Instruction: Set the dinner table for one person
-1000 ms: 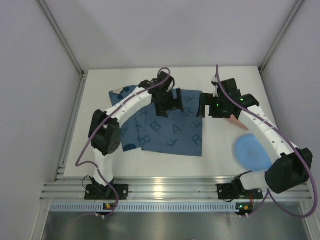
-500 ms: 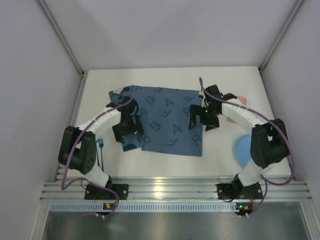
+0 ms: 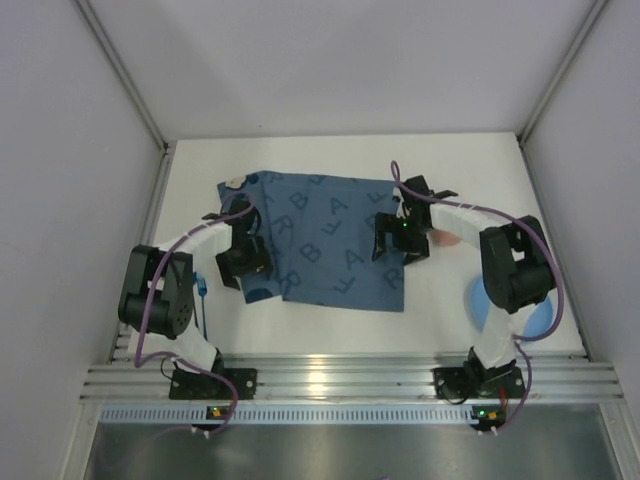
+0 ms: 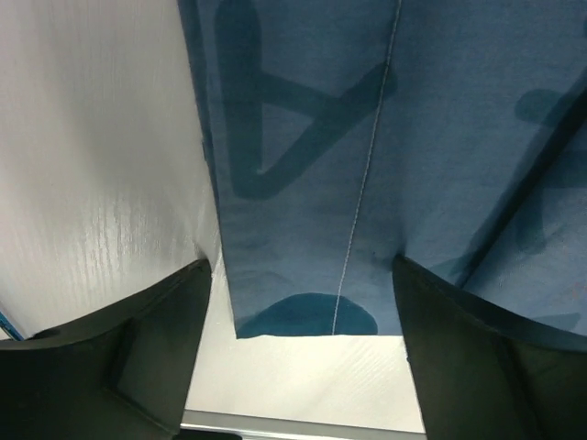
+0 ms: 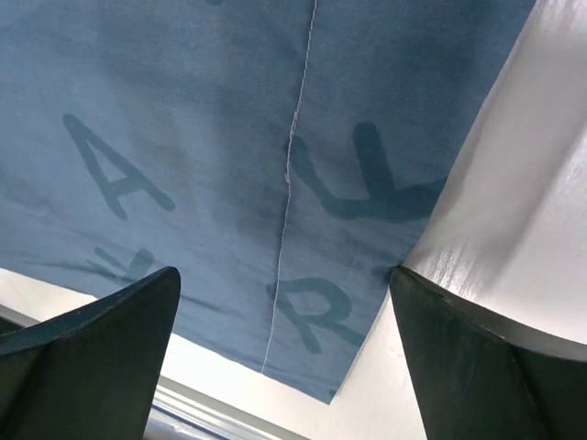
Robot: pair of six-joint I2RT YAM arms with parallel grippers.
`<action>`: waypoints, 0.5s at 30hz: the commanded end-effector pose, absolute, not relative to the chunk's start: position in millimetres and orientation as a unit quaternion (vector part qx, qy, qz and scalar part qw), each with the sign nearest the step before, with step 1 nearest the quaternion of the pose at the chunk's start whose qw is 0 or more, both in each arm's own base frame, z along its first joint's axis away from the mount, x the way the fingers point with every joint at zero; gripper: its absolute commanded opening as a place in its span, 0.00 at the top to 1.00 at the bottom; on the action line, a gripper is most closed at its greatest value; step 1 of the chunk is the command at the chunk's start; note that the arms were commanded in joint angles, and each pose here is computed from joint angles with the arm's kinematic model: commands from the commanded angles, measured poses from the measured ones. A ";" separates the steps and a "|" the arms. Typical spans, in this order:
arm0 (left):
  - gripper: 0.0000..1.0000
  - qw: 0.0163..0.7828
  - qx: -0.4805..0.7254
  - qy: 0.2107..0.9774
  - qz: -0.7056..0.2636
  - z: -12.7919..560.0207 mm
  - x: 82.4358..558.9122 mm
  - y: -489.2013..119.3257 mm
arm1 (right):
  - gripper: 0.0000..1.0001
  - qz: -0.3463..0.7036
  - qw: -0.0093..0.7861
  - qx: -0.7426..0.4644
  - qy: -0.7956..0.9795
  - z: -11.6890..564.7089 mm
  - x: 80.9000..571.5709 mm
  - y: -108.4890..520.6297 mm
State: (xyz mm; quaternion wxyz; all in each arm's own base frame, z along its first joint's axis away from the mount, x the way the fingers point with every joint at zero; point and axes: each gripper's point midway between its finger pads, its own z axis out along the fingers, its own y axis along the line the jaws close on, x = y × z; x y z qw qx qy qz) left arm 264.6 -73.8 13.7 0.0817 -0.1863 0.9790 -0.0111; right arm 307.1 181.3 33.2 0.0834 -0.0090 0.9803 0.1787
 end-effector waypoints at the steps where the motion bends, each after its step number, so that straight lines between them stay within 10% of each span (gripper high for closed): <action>1: 0.19 0.094 -0.175 0.979 -0.036 -5.1 278.0 -80.7 | 0.02 0.182 0.099 0.002 0.978 14.0 320.4 181.6; 6: 0.50 0.076 -0.167 0.982 -0.054 -18.5 280.6 -89.6 | 0.24 0.199 0.082 0.012 0.977 -5.7 323.3 190.1; 11: 1.00 0.071 -0.156 0.983 -0.060 -19.9 285.6 -92.6 | 0.79 0.204 0.080 0.014 0.976 -9.0 325.5 193.6; 13: 1.00 0.073 -0.155 0.983 -0.061 -15.1 288.9 -93.0 | 1.00 0.199 0.084 0.014 0.976 -8.5 326.2 190.6; 15: 1.00 0.083 -0.150 0.984 -0.058 -7.5 292.8 -91.5 | 1.00 0.191 0.090 0.019 0.977 -5.8 326.2 183.2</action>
